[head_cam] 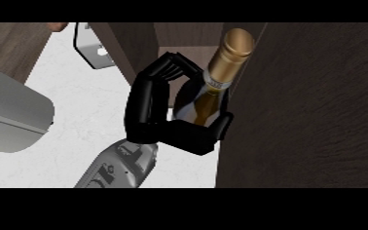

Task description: Pick up the wine, place it into the cabinet and close the cabinet

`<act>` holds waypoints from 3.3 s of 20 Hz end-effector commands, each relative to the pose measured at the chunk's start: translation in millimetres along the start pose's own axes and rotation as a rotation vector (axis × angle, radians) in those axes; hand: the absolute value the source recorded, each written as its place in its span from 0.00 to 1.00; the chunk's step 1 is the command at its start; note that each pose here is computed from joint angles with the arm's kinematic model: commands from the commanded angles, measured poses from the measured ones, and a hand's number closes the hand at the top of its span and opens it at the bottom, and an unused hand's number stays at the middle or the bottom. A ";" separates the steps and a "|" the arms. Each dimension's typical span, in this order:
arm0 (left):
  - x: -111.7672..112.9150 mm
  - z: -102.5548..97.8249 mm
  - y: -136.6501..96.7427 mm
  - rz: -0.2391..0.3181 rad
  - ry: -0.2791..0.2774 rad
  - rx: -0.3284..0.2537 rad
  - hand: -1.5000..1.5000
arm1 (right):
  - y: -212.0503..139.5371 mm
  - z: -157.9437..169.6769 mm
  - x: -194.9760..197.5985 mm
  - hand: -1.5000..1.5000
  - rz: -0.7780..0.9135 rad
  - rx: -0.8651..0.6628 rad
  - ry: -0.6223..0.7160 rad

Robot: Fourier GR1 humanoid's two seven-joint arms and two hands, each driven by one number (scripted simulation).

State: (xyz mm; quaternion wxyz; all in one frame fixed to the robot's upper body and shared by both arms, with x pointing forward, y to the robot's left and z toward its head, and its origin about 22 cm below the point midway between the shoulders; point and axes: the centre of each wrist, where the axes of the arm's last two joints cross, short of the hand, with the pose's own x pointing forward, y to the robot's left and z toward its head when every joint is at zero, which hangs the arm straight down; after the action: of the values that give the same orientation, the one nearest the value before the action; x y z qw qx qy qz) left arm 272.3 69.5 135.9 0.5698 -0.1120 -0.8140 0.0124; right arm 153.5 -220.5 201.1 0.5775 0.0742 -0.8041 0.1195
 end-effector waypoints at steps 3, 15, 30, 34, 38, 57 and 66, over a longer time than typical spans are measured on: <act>-3.0 -16.6 -12.9 -0.063 -0.018 0.008 1.00 | 0.1 33.3 25.4 0.00 -0.038 0.043 -0.066; -55.3 -10.3 -0.3 0.025 0.005 0.099 1.00 | -3.4 12.1 18.6 0.00 -0.023 0.034 -0.055; -112.9 6.7 20.4 -0.147 -0.002 0.114 1.00 | -0.5 15.2 13.0 0.00 -0.016 0.037 -0.048; -100.8 -23.2 22.2 -0.159 -0.021 0.146 1.00 | -6.9 18.6 22.9 0.00 -0.005 0.024 -0.068; -114.0 -10.1 38.9 -0.137 -0.021 0.179 1.00 | -3.2 23.6 14.2 0.00 -0.029 0.020 -0.066; -124.9 -74.6 54.8 -0.183 0.075 0.174 1.00 | -8.4 14.9 4.6 0.00 -0.043 0.029 -0.040; -127.5 -97.4 55.7 -0.249 0.012 0.221 1.00 | 8.8 5.6 5.2 0.00 -0.062 0.045 -0.063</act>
State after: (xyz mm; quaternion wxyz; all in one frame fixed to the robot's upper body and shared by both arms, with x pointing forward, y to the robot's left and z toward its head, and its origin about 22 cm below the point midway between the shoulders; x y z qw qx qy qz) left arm 404.4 90.5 38.8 0.5951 0.0297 -0.8023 0.0350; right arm 157.1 -219.9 195.2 0.5717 0.0928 -0.8064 0.1192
